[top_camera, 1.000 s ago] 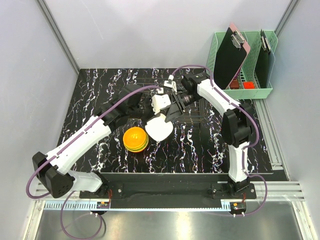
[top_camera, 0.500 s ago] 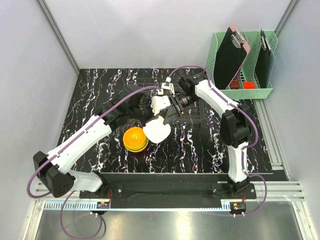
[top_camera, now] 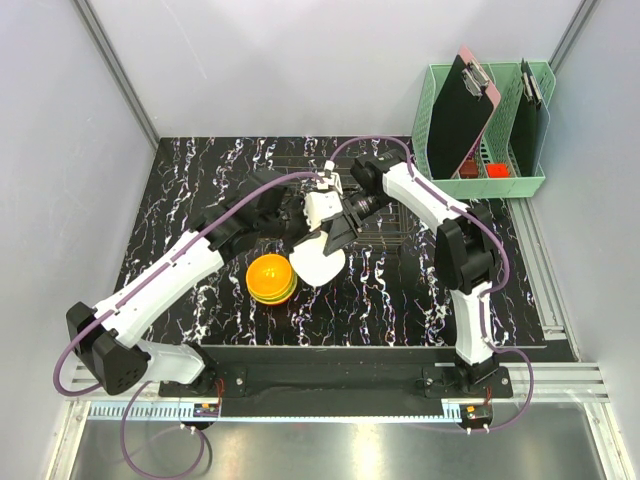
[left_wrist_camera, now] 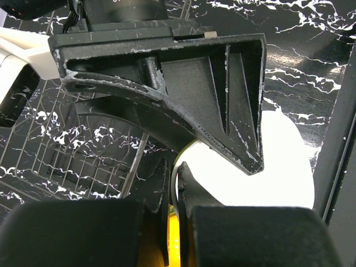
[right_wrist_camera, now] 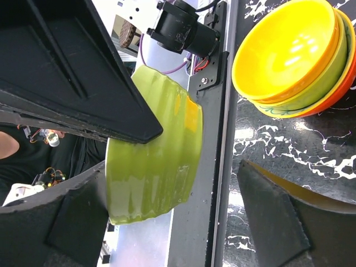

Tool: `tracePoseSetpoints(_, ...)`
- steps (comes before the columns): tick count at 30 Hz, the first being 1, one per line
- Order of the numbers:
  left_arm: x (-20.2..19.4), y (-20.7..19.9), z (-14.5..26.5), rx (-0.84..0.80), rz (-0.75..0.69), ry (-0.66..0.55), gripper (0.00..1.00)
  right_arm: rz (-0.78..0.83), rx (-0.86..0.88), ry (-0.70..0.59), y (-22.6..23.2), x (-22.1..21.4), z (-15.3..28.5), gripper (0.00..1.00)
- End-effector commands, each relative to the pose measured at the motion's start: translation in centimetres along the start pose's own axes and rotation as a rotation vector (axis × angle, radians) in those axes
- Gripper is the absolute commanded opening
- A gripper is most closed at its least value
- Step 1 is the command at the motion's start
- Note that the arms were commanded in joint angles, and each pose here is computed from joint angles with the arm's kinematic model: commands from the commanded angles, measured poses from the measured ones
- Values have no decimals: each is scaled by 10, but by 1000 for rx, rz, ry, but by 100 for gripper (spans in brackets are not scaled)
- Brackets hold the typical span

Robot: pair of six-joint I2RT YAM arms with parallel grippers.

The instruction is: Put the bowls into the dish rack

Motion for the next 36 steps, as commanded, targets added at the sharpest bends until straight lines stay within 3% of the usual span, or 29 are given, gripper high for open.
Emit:
tracePoseSetpoints(1, 40, 14, 16, 69, -39, -134, 0, -180, 18, 23, 49, -12, 11, 89)
tracePoseSetpoints(5, 40, 18, 15, 98, -19, -138, 0, -153, 6, -27, 54, -6, 25, 87)
tracePoseSetpoints(12, 43, 35, 30, 212, -3, -131, 0, -176, -19, -158, 44, 7, 65, 96)
tracePoseSetpoints(27, 74, 39, 58, 235, 52, -171, 0, -106, -62, -124, 65, 10, 62, 100)
tracePoseSetpoints(36, 59, 15, 70, 196, -95, -175, 0, -51, -85, -186, 86, 26, 79, 100)
Point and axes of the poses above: each gripper's point midway between its finger pads, its own z axis back along the fingers, its own y axis along the line the jaws close on, x = y × z, the point moved 1 cm from there along z, back along the fingers, and after that the axes turned 1 degree about -z, right-handed, at the moved point
